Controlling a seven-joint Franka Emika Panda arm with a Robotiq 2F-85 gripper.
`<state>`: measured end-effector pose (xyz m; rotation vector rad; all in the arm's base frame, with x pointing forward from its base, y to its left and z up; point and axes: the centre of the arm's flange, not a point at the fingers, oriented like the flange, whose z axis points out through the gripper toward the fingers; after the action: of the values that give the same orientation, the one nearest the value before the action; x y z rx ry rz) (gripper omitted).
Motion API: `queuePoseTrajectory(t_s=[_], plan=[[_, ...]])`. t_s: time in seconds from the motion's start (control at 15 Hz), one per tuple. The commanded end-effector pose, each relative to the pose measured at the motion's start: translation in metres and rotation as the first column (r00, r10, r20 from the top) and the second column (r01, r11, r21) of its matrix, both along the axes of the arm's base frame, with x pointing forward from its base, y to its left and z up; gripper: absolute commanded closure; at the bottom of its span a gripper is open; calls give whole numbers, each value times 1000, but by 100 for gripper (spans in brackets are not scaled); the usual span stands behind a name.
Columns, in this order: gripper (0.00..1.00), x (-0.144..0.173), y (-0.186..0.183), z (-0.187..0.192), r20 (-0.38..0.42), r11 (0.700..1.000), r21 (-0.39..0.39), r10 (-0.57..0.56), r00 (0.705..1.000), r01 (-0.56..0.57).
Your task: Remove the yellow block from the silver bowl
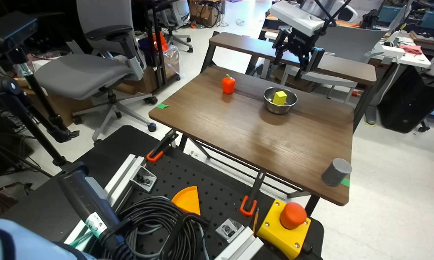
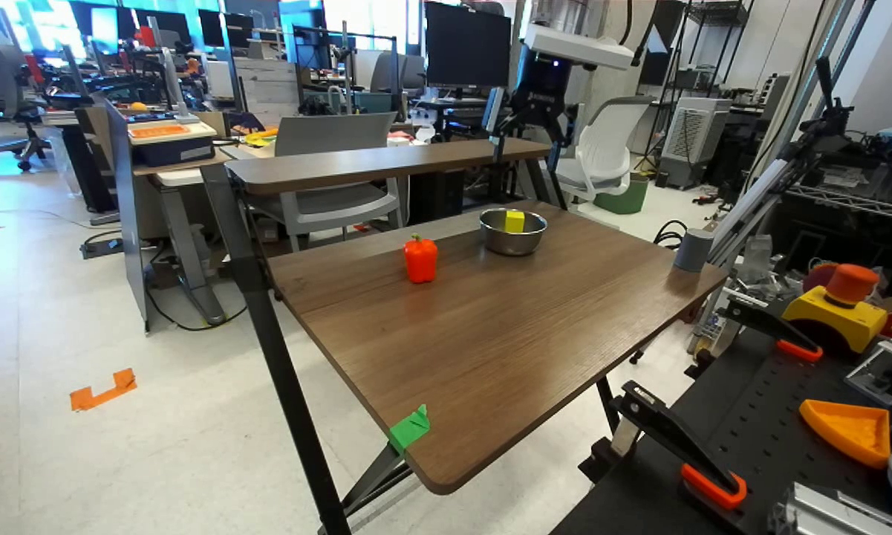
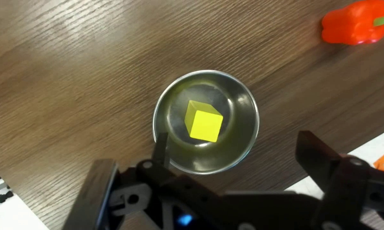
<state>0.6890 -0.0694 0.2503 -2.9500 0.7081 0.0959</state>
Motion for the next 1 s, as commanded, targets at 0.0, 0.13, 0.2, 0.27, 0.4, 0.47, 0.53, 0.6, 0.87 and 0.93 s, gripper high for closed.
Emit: queuePoseTrajectory(t_s=[0.0, 0.13, 0.2, 0.27, 0.4, 0.47, 0.53, 0.6, 0.87, 0.93], plan=[[0, 24, -1, -8, -61, 999, -8, -42, 997, 42], [0, 28, -1, -14, -85, 999, -3, -34, 996, 34], [0, 30, -2, -17, -95, 1000, 5, -22, 995, 23], [0, 33, -3, -21, -102, 1000, 10, -12, 995, 14], [0, 37, -7, -28, -115, 1000, 15, -5, 993, 7], [0, 39, -9, -32, -117, 1000, 13, -3, 993, 5], [0, 41, -12, -36, -117, 1000, 13, 1, 993, 1], [0, 43, -14, -40, -115, 1000, 14, 3, 993, -1], [0, 48, -22, -57, -118, 1000, 20, 7, 993, -5], [0, 48, -24, -62, -125, 1000, 21, 6, 992, -3]])
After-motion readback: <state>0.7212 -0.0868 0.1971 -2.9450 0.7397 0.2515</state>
